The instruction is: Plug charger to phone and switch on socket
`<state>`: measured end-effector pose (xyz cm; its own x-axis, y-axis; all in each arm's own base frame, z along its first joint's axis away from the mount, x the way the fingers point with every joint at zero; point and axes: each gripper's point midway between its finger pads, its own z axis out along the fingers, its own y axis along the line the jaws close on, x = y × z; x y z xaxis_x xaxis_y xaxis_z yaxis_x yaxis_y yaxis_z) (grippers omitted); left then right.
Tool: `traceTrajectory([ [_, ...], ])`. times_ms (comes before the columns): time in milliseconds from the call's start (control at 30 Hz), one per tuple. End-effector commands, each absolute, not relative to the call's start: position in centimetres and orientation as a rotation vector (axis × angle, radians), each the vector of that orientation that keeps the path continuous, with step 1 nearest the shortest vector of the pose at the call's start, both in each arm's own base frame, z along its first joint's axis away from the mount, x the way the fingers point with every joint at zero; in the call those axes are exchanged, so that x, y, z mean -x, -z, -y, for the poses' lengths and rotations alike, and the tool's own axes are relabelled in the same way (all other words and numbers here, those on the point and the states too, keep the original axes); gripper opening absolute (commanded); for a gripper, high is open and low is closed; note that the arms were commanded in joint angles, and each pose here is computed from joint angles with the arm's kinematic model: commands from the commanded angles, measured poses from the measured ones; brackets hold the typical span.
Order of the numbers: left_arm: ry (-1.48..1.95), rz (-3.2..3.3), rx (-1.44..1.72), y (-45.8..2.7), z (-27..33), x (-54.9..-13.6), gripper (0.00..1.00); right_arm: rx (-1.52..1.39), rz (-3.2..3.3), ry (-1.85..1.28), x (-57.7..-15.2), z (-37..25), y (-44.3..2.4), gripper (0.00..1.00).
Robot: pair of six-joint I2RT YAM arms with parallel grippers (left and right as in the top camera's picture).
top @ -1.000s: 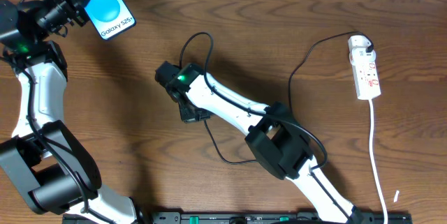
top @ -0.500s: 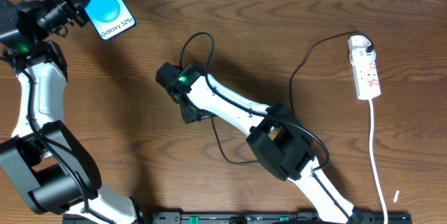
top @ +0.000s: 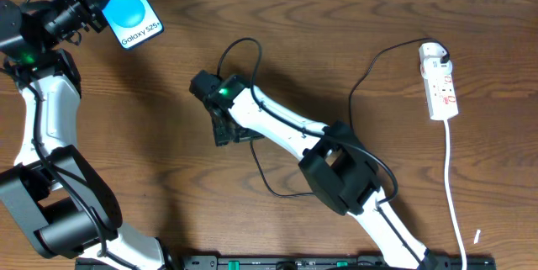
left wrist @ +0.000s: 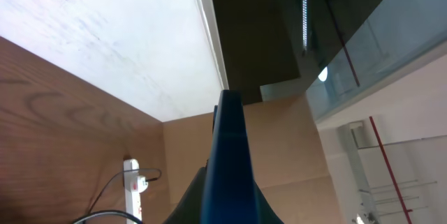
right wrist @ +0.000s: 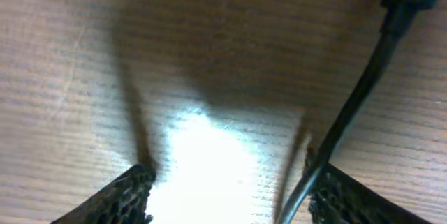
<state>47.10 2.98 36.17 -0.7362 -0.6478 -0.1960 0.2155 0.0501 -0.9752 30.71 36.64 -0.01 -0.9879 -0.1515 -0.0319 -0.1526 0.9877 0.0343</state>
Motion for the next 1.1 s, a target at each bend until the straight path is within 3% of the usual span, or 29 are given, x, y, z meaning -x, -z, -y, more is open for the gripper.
traceTrajectory([
  [0, 1.735, -1.689, 0.391, -37.7, -2.8, -46.5, 0.07, 0.096, -3.167, -0.006, -30.8, -35.1, 2.4, 0.72],
  [667, 1.732, -1.689, 0.388, -37.7, -2.8, -46.5, 0.07, -0.121, -3.011, -0.11, -37.1, -34.4, 1.8, 0.69],
  [933, 1.732, -1.69, 0.387, -37.7, -2.8, -46.5, 0.07, -0.125, -3.003, -0.121, -37.4, -34.4, 1.7, 0.32],
  [1067, 1.732, -1.69, 0.387, -37.7, -2.8, -46.5, 0.07, -0.123, -3.008, -0.115, -37.3, -34.4, 1.7, 0.2],
])
